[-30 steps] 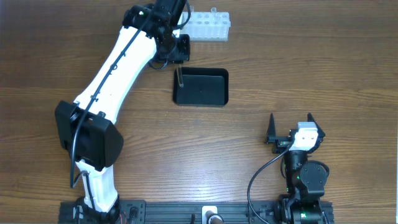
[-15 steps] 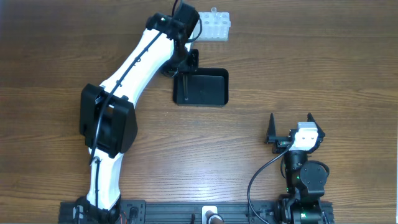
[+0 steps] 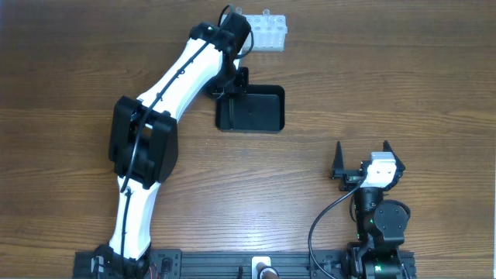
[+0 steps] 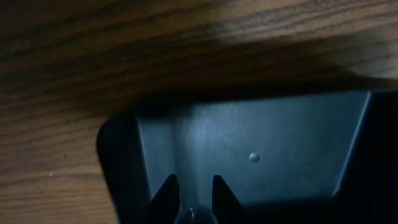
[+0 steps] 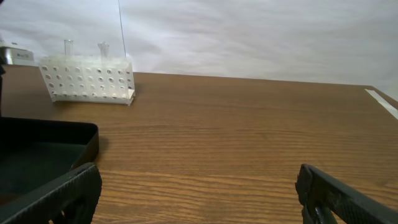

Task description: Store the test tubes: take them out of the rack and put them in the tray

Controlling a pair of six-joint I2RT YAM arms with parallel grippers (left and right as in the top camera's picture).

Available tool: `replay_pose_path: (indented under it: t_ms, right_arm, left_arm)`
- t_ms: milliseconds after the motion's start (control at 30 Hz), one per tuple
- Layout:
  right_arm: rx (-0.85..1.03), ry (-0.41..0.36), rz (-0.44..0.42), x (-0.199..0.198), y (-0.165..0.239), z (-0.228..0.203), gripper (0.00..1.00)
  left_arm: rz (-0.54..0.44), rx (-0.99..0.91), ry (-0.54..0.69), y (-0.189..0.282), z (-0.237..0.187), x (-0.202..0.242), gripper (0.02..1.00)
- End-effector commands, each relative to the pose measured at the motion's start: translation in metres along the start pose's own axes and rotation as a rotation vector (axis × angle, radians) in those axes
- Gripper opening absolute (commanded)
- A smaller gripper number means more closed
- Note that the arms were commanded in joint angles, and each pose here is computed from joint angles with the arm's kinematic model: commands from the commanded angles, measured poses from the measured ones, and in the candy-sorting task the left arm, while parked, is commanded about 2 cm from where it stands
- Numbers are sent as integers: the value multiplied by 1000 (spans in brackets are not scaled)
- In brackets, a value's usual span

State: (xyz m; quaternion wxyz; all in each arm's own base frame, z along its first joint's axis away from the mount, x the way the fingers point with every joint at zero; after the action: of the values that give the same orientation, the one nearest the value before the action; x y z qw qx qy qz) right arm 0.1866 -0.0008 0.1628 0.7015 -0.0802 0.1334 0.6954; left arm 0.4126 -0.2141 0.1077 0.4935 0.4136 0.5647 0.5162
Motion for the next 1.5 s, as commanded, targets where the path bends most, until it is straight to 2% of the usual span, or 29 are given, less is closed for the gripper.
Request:
replay_pose_path:
  t_ms: [33, 333, 467, 600, 733, 900, 1100, 1333, 1500]
  right_arm:
    - [-2, 3, 1, 0, 0, -1, 989]
    - [-2, 3, 1, 0, 0, -1, 991]
    - [-2, 3, 1, 0, 0, -1, 989]
    - [-2, 3, 1, 0, 0, -1, 993]
    - [-2, 3, 1, 0, 0, -1, 993]
    - [-2, 3, 1, 0, 0, -1, 991]
    - [-2, 3, 1, 0, 0, -1, 991]
    - [-2, 3, 1, 0, 0, -1, 991]
    - [-2, 3, 1, 0, 0, -1, 993]
  left_arm:
    - [22, 9, 15, -15, 4, 2, 108]
    - [15, 0, 14, -30, 9, 0, 218]
    - [6, -12, 13, -30, 12, -2, 386]
    - [-4, -12, 12, -29, 12, -4, 389]
    - [-24, -33, 4, -6, 13, -11, 386]
    - [-99, -178, -19, 53, 25, -29, 408]
    - [-118, -453, -7, 104, 58, -38, 614]
    - [-169, -654, -26, 113, 98, -46, 728]
    - [-168, -708, 7, 102, 121, -38, 737]
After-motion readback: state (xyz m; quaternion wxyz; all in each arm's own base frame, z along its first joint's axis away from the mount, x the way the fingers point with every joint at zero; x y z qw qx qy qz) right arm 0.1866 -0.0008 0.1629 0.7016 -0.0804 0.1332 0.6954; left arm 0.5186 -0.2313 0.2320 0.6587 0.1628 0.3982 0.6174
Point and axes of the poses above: each gripper's point midway between its finger pads, its own y axis back along the fingers, its own x axis along the line the jaws close on, z = x × y, the point moved 6 cm from there along y, back along the fingers, and after that the axes turned 14 degrees about y, right-handed, at the moved point
